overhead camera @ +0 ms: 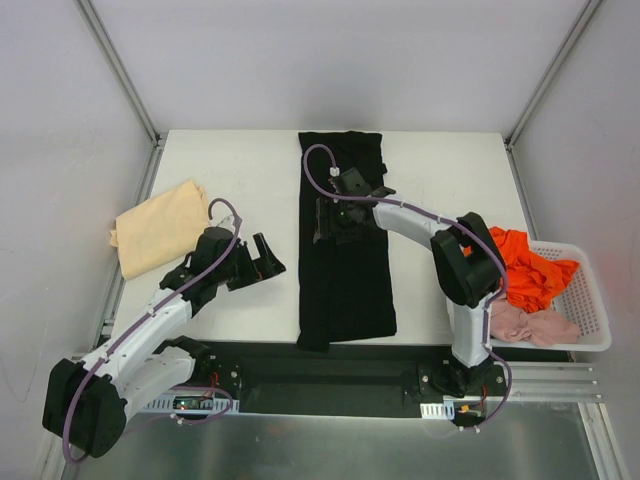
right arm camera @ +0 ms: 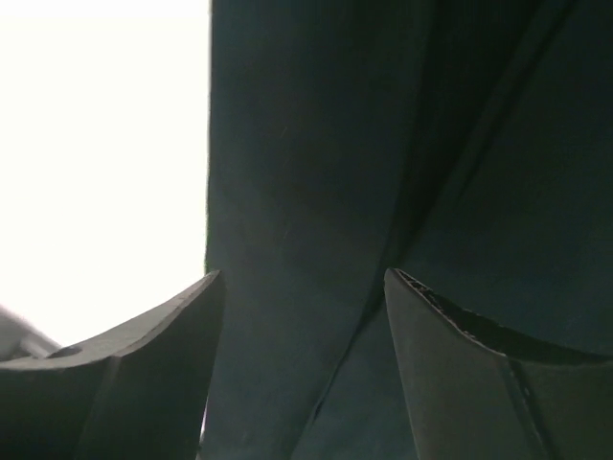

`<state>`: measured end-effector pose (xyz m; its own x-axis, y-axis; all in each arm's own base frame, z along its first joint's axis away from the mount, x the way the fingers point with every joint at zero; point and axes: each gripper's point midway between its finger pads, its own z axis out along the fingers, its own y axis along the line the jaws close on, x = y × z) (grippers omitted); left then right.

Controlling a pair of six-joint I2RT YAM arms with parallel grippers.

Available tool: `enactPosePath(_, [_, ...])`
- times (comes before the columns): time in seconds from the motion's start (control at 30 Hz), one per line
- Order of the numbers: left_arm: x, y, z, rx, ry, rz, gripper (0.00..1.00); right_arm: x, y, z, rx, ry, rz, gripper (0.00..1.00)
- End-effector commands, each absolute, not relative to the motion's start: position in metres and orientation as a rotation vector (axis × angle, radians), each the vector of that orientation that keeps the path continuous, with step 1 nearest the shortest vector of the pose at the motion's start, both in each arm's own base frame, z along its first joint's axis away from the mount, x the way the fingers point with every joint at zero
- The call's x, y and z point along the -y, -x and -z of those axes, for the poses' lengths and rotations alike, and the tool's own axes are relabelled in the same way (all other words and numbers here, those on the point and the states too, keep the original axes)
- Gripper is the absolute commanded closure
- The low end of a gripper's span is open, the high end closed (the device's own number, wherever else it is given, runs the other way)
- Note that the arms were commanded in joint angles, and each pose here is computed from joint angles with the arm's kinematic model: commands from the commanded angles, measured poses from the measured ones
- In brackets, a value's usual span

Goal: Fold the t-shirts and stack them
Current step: Rotate the tshirt 90 degrees

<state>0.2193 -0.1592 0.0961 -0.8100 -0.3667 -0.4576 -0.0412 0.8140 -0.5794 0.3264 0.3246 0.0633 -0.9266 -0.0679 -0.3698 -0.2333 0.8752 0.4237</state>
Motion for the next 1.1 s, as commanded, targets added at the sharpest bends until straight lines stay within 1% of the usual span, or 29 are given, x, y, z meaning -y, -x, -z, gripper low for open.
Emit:
enactPosePath(0.0, [0.168, -0.212, -0.106, -2.408, 0.241, 0.828, 0.01, -0.321, -0.348, -0.055, -2.706, 0.271, -0.558, 0.30])
enactPosePath(0.13, [0.164, -0.211, -0.102, -2.424, 0.213, 0.796, 0.01, -0.312, -0.363, -0.051, -2.683, 0.302, -0.440, 0.31])
enactPosePath(0.23, [0.165, -0.211, -0.099, -2.442, 0.196, 0.788, 0.01, -0.315, -0.371, -0.048, -2.679, 0.329, -0.433, 0.32])
enactPosePath(0.33, [0.164, -0.213, -0.096, -2.457, 0.197, 0.770, 0.01, -0.321, -0.376, -0.042, -2.687, 0.333, -0.440, 0.37])
enactPosePath(0.4, [0.164, -0.214, -0.094, -2.464, 0.198, 0.755, 0.01, -0.323, -0.379, -0.037, -2.696, 0.328, -0.446, 0.43])
enactPosePath(0.47, [0.163, -0.215, -0.093, -2.468, 0.194, 0.750, 0.01, -0.326, -0.381, -0.035, -2.699, 0.325, -0.450, 0.46])
enactPosePath(0.5, [0.164, -0.216, -0.094, -2.470, 0.192, 0.754, 0.01, -0.326, -0.382, -0.033, -2.704, 0.321, -0.448, 0.49])
enactPosePath(0.57, [0.164, -0.215, -0.092, -2.476, 0.188, 0.749, 0.01, -0.328, -0.382, -0.033, -2.708, 0.321, -0.453, 0.53])
enactPosePath(0.6, [0.164, -0.215, -0.091, -2.478, 0.187, 0.743, 0.01, -0.329, -0.382, -0.035, -2.705, 0.318, -0.461, 0.61])
enactPosePath(0.67, [0.163, -0.214, -0.088, -2.482, 0.187, 0.739, 0.01, -0.331, -0.382, -0.040, -2.698, 0.317, -0.479, 0.69])
enactPosePath(0.7, [0.163, -0.214, -0.088, -2.482, 0.182, 0.739, 0.01, -0.331, -0.381, -0.047, -2.690, 0.321, -0.491, 0.76])
enactPosePath(0.77, [0.162, -0.214, -0.087, -2.485, 0.184, 0.735, 0.01, -0.333, -0.380, -0.061, -2.667, 0.325, -0.516, 0.84])
enactPosePath(0.9, [0.161, -0.212, -0.082, -2.494, 0.184, 0.730, 0.01, -0.331, -0.379, -0.088, -2.630, 0.316, -0.520, 0.94])
enactPosePath(0.97, [0.162, -0.212, -0.082, -2.495, 0.182, 0.735, 0.01, -0.330, -0.381, -0.102, -2.602, 0.317, -0.521, 0.97])
enactPosePath(1.07, [0.165, -0.211, -0.083, -2.497, 0.170, 0.752, 0.01, -0.329, -0.386, -0.115, -2.583, 0.331, -0.509, 0.98])
